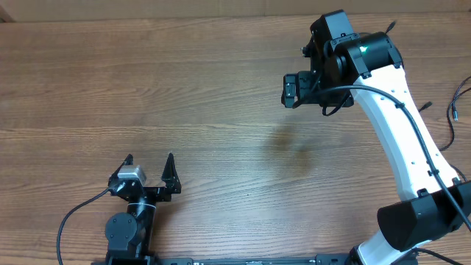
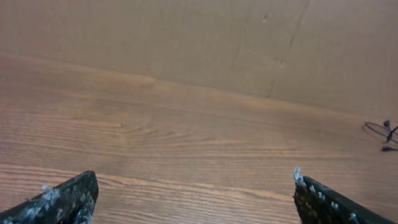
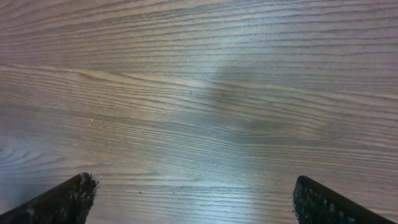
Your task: Untangle cables
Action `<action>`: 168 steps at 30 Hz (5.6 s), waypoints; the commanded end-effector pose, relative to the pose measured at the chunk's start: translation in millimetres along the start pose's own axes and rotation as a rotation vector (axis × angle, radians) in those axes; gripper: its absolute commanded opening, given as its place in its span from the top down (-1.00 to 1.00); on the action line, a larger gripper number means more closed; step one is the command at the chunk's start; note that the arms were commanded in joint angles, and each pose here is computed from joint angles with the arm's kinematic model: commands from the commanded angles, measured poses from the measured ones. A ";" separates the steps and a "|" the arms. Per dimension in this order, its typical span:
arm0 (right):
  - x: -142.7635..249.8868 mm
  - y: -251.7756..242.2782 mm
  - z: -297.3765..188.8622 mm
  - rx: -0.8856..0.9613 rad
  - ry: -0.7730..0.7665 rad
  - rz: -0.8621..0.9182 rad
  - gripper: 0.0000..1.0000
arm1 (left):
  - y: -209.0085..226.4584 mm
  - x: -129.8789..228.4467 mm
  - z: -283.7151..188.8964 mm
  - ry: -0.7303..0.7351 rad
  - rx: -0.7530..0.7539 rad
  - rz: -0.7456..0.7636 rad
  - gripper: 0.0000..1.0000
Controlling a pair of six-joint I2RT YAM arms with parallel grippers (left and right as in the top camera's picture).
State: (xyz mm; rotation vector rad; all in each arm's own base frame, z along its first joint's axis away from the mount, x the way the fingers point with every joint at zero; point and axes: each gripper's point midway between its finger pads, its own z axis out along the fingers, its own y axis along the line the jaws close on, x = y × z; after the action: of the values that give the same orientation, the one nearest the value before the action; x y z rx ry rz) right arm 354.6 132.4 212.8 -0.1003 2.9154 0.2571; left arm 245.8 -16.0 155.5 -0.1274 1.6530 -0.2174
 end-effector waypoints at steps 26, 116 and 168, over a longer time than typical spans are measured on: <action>-0.5 1.5 -4.7 -0.009 -0.015 0.001 -0.99 | 3.5 -1.1 -0.3 -0.008 -0.015 0.039 -1.00; 79.4 -34.1 -18.5 -0.240 -1.071 -0.081 -1.00 | 3.6 -1.0 -0.3 -0.008 -0.015 0.039 -1.00; 123.3 -80.8 1.3 0.048 -1.318 -0.304 -1.00 | 3.9 -1.1 -0.3 -0.008 -0.017 0.039 -0.99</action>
State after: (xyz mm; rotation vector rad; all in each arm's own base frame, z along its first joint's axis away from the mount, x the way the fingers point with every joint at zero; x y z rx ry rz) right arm 241.2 49.4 173.7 -0.1368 1.5887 0.2392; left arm 245.9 -16.0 155.6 -0.1122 1.6531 -0.2035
